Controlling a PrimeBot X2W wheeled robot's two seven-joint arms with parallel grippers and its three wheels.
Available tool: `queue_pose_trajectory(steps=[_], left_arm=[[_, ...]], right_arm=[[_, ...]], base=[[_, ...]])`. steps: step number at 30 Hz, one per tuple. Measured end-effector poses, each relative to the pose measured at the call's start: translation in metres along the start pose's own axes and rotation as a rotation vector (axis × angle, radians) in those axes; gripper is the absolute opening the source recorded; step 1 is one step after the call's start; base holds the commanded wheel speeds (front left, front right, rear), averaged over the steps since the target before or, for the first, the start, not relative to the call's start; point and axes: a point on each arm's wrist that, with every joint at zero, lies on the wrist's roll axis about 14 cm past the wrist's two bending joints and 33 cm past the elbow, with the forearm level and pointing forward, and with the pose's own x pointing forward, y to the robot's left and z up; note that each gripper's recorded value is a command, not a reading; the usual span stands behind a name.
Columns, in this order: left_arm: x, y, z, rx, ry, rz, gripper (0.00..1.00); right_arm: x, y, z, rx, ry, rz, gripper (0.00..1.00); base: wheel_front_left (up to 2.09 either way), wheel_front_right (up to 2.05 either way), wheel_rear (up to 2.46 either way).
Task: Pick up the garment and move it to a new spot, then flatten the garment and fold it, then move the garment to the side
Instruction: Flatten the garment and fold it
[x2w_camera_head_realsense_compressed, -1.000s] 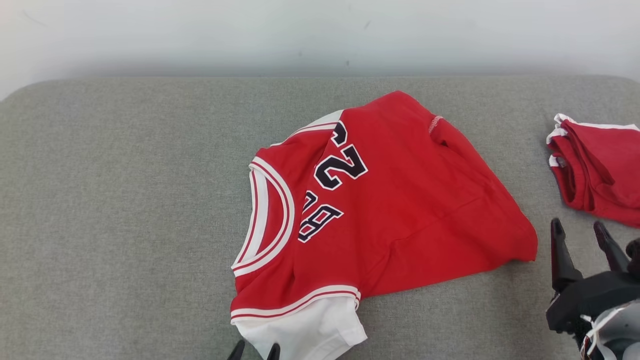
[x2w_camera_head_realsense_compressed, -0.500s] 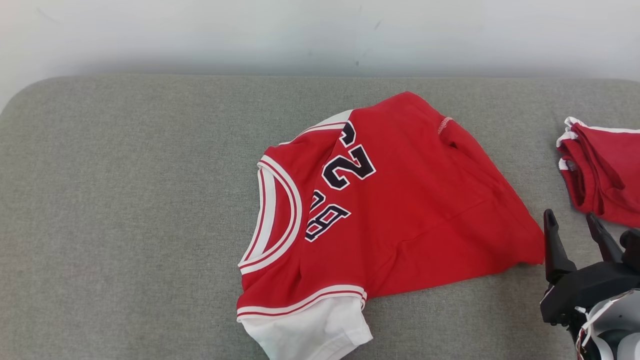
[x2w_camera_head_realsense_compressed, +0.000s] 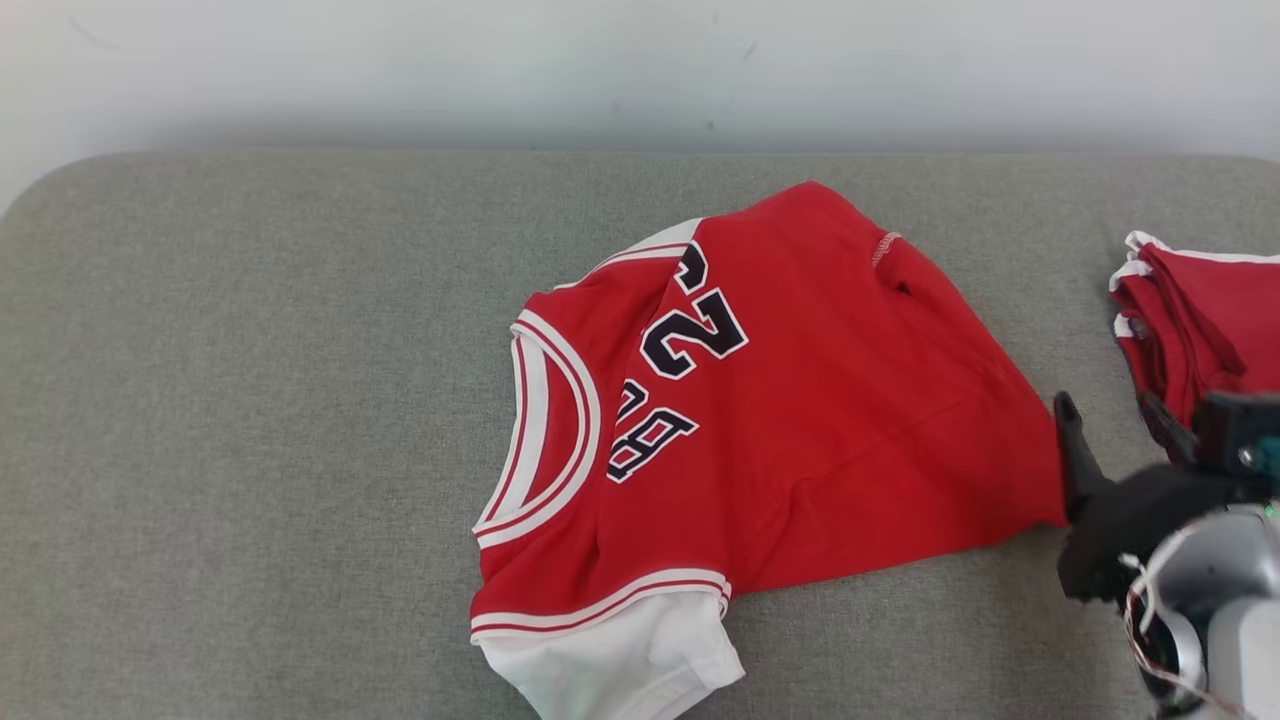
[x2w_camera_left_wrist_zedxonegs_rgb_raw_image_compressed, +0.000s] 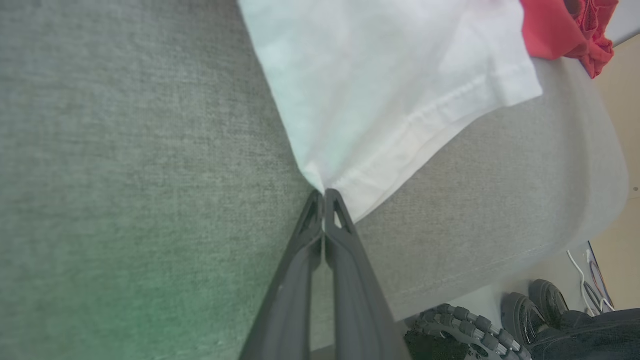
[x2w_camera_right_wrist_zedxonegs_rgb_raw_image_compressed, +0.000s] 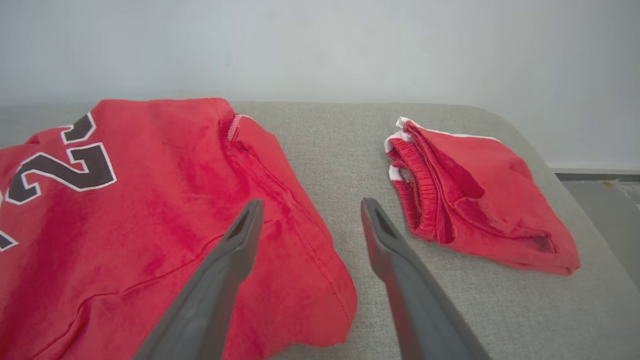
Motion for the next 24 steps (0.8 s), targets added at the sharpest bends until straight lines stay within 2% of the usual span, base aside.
queue_pose_trajectory(steps=[6,9,10,11,14,16,17,19,21,24], left_arm=[[0.006,0.002,0.003,0.006,-0.003,0.004,0.00],[0.007,0.003,0.003,0.003,-0.002,0.011,0.00],[0.008,0.004,0.003,0.001,-0.003,0.013,0.00],[0.008,0.004,0.004,0.001,-0.004,0.015,0.00],[0.009,0.004,0.005,-0.010,-0.009,0.020,0.00],[0.010,0.006,0.004,-0.017,-0.008,0.025,0.00],[0.011,0.006,0.004,-0.021,-0.008,0.028,0.00],[0.012,0.008,0.004,-0.023,-0.008,0.030,0.00],[0.013,0.008,0.005,-0.027,-0.010,0.032,0.00],[0.013,0.009,0.006,-0.029,-0.015,0.034,0.00]], right_arm=[[0.037,0.002,0.006,-0.051,0.078,0.035,1.00],[0.055,0.004,-0.008,-0.064,0.167,0.050,1.00],[0.059,0.006,-0.014,-0.072,0.201,0.057,0.89],[0.063,0.010,-0.023,-0.084,0.242,0.068,0.83],[0.068,0.017,-0.034,-0.100,0.294,0.089,0.70],[0.075,0.023,-0.037,-0.113,0.308,0.105,0.66],[0.078,0.024,-0.037,-0.117,0.310,0.107,0.55],[0.083,0.022,-0.039,-0.127,0.321,0.100,0.50],[0.085,0.018,-0.043,-0.137,0.336,0.085,0.54],[0.088,0.017,-0.044,-0.137,0.344,0.081,0.53]], base=[[0.00,0.00,0.00],[0.00,0.00,0.00],[0.00,0.00,0.00],[0.00,0.00,0.00],[0.00,0.00,0.00],[0.00,0.00,0.00],[0.00,0.00,0.00],[0.00,0.00,0.00],[0.00,0.00,0.00],[0.00,0.00,0.00]])
